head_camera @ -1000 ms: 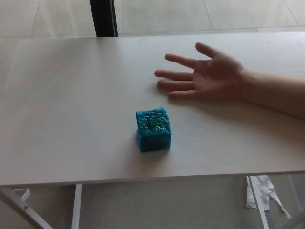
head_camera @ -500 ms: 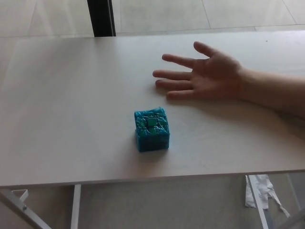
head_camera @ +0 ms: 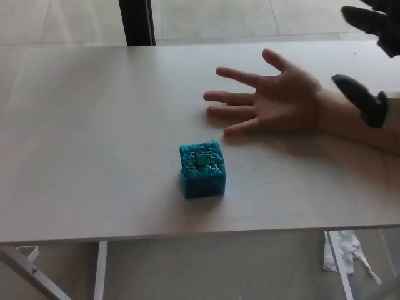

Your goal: The robot uses its right hand to pick up a cube kept in the middle of the desk infront of it and hands it to a person

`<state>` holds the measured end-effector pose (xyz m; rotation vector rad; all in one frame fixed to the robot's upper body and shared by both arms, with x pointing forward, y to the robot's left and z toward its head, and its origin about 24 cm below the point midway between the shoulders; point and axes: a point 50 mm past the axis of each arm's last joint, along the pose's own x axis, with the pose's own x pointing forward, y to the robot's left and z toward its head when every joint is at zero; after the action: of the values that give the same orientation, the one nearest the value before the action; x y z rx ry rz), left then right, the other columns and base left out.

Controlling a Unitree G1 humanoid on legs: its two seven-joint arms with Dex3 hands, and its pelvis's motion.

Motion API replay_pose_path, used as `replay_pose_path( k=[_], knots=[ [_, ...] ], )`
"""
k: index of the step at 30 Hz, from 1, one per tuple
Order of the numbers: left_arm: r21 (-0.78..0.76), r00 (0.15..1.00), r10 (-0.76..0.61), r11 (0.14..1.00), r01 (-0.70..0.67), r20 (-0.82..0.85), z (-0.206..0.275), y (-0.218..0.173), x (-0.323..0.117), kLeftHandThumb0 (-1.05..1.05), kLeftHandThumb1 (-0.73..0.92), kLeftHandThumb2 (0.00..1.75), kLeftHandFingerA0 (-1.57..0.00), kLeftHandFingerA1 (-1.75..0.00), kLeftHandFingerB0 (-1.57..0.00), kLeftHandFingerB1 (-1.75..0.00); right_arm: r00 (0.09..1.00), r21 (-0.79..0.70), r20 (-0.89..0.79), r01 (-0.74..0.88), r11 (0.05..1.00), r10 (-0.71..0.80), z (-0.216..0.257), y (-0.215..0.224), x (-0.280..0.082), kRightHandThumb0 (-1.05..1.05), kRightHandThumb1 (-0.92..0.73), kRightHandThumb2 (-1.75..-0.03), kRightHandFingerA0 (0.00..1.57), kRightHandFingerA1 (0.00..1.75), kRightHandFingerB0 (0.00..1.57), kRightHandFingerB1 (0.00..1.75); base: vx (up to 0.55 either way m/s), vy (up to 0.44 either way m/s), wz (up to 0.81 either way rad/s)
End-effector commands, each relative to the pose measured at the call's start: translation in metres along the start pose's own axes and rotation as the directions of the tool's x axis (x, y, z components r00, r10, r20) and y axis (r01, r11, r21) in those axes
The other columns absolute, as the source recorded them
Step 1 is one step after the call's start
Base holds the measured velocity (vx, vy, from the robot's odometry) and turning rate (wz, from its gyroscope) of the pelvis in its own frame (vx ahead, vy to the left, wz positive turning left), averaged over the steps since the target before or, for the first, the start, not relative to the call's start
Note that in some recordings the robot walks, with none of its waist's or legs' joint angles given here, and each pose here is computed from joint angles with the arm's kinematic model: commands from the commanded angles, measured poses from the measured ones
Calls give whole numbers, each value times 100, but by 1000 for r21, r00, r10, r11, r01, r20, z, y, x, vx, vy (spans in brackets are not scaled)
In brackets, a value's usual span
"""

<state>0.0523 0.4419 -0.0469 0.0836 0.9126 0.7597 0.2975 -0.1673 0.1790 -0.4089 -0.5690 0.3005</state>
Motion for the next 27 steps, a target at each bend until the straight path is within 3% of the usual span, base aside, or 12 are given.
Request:
replay_pose_path(
  k=[1, 5, 7, 8, 9, 15, 16, 17, 22, 24, 25, 27],
  knots=[
    [59, 999, -10, 998, 7, 54, 3, 1, -2, -72, 62, 59, -65, -51, -54, -40, 908, -368, -216, -417, 831, 359, -11, 75, 30, -76, -57, -58, 29, 57, 30, 35, 0, 0, 0],
    [43, 999, -16, 999, 14, 49, 4, 1, -1, -70, 62, 59, -61, -50, -53, -39, 875, -386, -265, -481, 787, 405, -16, 87, 32, -74, -56, -58, 28, 57, 31, 37, 0, 0, 0],
    [38, 999, -11, 999, 9, 44, 4, 0, 0, -71, 47, 90, -57, -61, -46, -52, 860, -407, -278, -510, 758, 429, -18, 92, 33, -73, -57, -58, 26, 59, 29, 39, 0, 0, 0],
    [37, 999, -14, 999, 12, 47, 3, 0, -1, -72, 46, 90, -57, -62, -46, -52, 852, -437, -283, -523, 732, 439, -20, 95, 33, -72, -58, -58, 25, 60, 29, 40, 0, 0, 0],
    [41, 999, -12, 999, 10, 44, 3, 0, -1, -73, 60, 59, -64, -49, -52, -38, 848, -456, -288, -530, 715, 445, -22, 97, 33, -70, -57, -58, 28, 58, 32, 39, 0, 0, 0],
    [49, 998, -19, 999, 17, 52, 6, -1, 0, -72, 60, 59, -63, -52, -54, -40, 837, -494, -314, -548, 675, 449, -26, 100, 37, -70, -58, -58, 28, 57, 33, 38, 0, 0, 0],
    [57, 998, -24, 998, 21, 57, 7, -1, 0, -74, 47, 90, -58, -62, -47, -52, 833, -508, -320, -553, 661, 451, -25, 102, 40, -72, -58, -58, 27, 57, 32, 39, 0, 0, 0],
    [58, 998, -25, 998, 22, 56, 7, -1, 0, -73, 60, 59, -63, -51, -55, -39, 830, -518, -324, -557, 649, 453, -25, 103, 42, -72, -58, -58, 26, 55, 32, 39, 0, 0, 0],
    [42, 998, -39, 998, 37, 54, 8, -1, 0, -71, 60, 59, -63, -51, -55, -39, 808, -605, -345, -580, 545, 478, -22, 113, 52, -74, -59, -59, 22, 53, 31, 37, 0, 0, 0],
    [80, 997, -41, 996, 36, 63, 9, -2, 0, -74, 47, 90, -58, -60, -47, -52, 803, -613, -358, -587, 528, 477, -22, 115, 55, -73, -61, -59, 20, 51, 29, 37, 0, 0, 0],
    [65, 998, -38, 997, 34, 56, 9, -3, 1, -73, 60, 59, -65, -52, -55, -40, 799, -620, -362, -591, 516, 480, -21, 119, 57, -77, -48, -88, 17, 55, 22, 47, 0, 0, 0],
    [58, 998, -44, 997, 41, 55, 9, -4, 1, -74, 59, 59, -66, -53, -55, -40, 791, -625, -374, -600, 499, 484, -20, 125, 59, -77, -48, -87, 15, 53, 21, 46, 0, 0, 0]
  ],
)
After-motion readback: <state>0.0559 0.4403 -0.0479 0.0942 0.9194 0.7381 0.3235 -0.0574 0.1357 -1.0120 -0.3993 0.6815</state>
